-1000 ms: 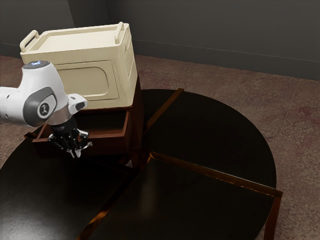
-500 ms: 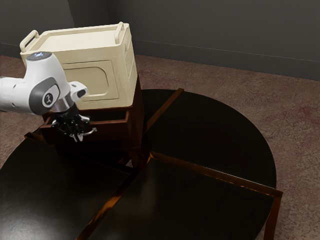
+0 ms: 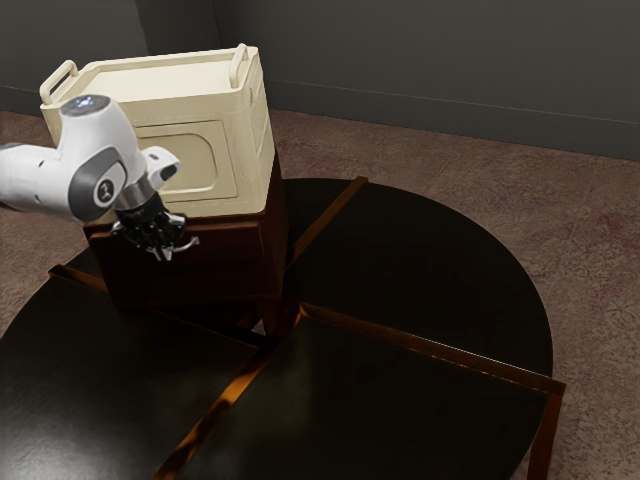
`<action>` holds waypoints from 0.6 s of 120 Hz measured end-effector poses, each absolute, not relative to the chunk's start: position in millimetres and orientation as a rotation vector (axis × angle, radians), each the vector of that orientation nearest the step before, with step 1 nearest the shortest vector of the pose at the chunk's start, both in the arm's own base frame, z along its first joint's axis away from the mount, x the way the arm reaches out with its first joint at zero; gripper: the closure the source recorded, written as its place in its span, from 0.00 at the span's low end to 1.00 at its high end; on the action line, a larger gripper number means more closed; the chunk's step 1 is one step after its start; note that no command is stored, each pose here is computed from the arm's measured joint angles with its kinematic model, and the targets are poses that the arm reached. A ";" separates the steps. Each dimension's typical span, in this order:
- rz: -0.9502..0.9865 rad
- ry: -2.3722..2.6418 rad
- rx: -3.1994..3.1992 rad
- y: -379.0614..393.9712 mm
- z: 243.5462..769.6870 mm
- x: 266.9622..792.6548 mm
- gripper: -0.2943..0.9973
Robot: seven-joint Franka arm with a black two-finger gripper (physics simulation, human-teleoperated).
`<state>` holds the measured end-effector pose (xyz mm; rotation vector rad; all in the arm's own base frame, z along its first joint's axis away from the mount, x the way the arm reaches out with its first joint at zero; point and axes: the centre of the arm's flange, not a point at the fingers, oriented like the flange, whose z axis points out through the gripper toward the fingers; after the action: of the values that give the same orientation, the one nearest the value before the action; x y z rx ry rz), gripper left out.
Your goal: Push the drawer handle with one arm to close the drawer
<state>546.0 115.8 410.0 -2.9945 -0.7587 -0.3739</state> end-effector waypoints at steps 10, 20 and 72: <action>-0.385 -0.757 -2.995 115.2 408.1 549.0 0.78; -0.394 -0.757 -2.996 114.8 405.4 551.1 0.78; -0.281 -0.767 -3.085 23.9 416.3 512.4 0.73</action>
<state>512.4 23.9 416.3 -3.0846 -0.7668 -0.2812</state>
